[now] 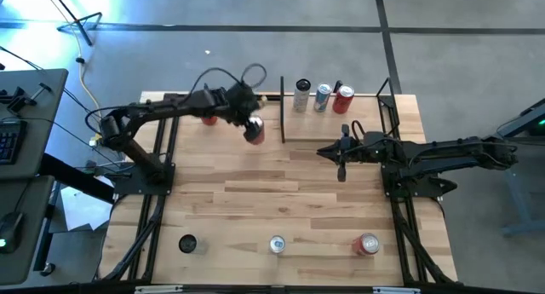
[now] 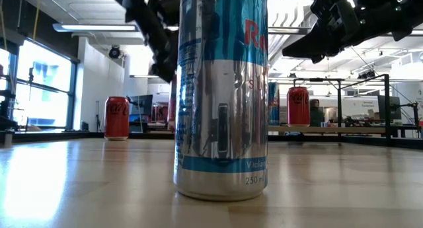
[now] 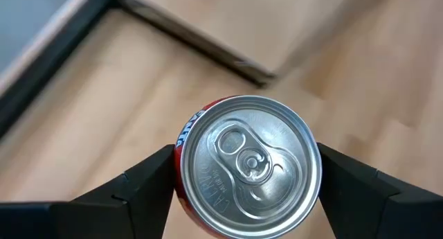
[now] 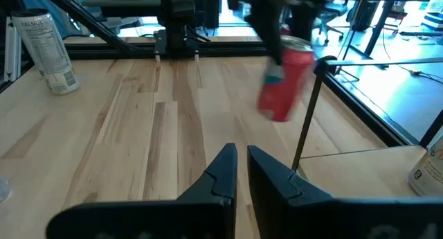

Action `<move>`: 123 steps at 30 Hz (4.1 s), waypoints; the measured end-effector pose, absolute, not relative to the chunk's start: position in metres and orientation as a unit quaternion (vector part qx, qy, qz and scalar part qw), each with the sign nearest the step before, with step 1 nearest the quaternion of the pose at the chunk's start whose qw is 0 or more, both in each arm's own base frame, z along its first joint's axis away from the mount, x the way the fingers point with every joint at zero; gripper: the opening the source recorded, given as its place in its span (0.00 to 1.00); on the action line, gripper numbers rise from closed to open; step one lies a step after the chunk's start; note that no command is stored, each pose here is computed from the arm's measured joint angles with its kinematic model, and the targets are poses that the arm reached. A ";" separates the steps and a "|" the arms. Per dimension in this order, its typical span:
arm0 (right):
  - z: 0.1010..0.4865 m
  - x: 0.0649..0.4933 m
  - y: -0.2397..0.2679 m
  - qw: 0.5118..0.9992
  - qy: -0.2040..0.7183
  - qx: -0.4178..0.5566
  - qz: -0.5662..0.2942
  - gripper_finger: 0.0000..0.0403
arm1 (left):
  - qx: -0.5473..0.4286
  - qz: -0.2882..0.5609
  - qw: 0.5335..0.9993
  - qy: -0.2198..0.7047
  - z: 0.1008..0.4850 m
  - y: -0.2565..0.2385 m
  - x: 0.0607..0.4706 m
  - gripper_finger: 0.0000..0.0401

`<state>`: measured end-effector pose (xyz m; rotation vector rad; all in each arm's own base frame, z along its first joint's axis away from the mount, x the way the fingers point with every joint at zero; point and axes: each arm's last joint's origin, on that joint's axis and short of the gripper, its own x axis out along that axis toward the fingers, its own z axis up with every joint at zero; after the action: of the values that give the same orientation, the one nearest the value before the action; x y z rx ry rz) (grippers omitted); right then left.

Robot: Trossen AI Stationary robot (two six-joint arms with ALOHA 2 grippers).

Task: Place canned beverage on shelf
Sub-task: Put the top orange soda can on the shelf

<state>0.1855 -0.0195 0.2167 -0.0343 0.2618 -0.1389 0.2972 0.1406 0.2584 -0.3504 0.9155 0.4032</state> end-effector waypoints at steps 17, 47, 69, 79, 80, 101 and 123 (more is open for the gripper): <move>0.216 0.185 -0.019 0.988 0.134 -0.008 -0.071 0.05 | -0.194 0.210 0.920 0.269 0.229 0.008 0.348 0.70; 0.207 0.194 -0.020 0.986 0.150 0.003 -0.073 0.05 | -0.197 0.128 0.918 0.320 0.204 0.015 0.399 0.78; 0.206 0.194 -0.020 0.985 0.156 0.003 -0.073 0.08 | -0.157 0.110 0.933 0.305 0.216 0.015 0.398 0.89; 0.206 0.197 -0.005 0.984 0.148 0.000 -0.097 0.41 | -0.048 0.095 0.949 0.295 0.242 -0.002 0.374 0.83; 0.205 0.199 -0.003 0.984 0.146 0.005 -0.105 0.45 | -0.040 0.100 0.949 0.296 0.239 -0.004 0.370 0.81; 0.159 0.238 0.039 0.987 0.160 0.018 -0.023 0.04 | -0.062 0.160 0.972 0.163 0.154 0.030 0.309 0.35; 0.186 0.230 0.021 0.965 0.224 0.015 -0.138 0.00 | -0.070 0.060 0.983 0.162 0.143 0.027 0.336 0.01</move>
<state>0.2301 0.0208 0.1857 0.0311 0.4535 -0.2785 0.3364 0.0269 0.1429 -0.1412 0.3249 0.1211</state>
